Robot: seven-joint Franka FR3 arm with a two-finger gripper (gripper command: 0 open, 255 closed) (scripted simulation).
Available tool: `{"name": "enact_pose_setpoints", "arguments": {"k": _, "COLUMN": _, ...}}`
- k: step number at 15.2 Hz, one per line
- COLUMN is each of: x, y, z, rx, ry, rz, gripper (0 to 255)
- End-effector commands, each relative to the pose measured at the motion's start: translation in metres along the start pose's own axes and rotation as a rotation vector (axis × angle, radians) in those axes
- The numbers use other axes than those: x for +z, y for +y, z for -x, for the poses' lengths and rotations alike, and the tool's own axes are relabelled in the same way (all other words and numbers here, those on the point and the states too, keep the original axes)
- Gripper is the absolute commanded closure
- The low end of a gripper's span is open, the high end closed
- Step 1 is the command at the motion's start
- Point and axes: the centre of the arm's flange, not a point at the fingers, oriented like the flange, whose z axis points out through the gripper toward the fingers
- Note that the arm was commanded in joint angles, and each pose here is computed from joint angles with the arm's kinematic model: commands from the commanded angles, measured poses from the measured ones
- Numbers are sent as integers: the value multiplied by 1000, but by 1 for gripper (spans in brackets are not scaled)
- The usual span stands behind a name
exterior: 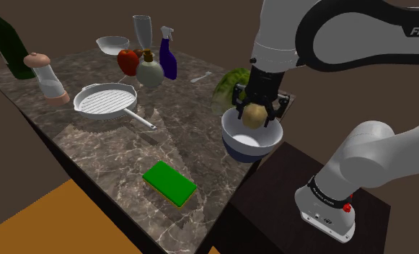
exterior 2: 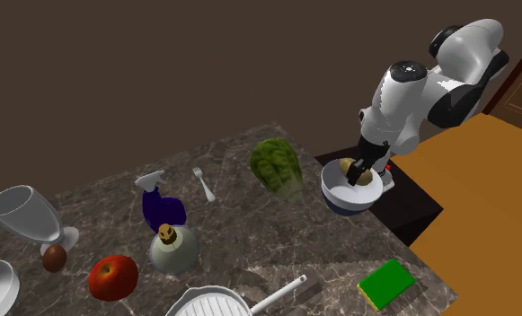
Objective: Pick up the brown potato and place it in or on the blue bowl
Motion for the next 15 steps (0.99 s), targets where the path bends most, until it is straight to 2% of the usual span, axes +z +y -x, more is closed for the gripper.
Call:
{"name": "enact_pose_setpoints", "arguments": {"k": 1, "x": 0, "y": 0, "z": 0, "rx": 0, "ry": 0, "rz": 0, "gripper": 255}}
{"name": "enact_pose_setpoints", "arguments": {"k": 2, "x": 0, "y": 0, "z": 0, "rx": 0, "ry": 0, "rz": 0, "gripper": 0}}
{"name": "enact_pose_setpoints", "arguments": {"k": 7, "x": 0, "y": 0, "z": 0, "rx": 0, "ry": 0, "rz": 0, "gripper": 0}}
{"name": "enact_pose_setpoints", "arguments": {"k": 11, "x": -50, "y": 0, "z": 0, "rx": 0, "ry": 0, "rz": 0, "gripper": 0}}
{"name": "enact_pose_setpoints", "arguments": {"k": 15, "x": -50, "y": 0, "z": 0, "rx": 0, "ry": 0, "rz": 0, "gripper": 0}}
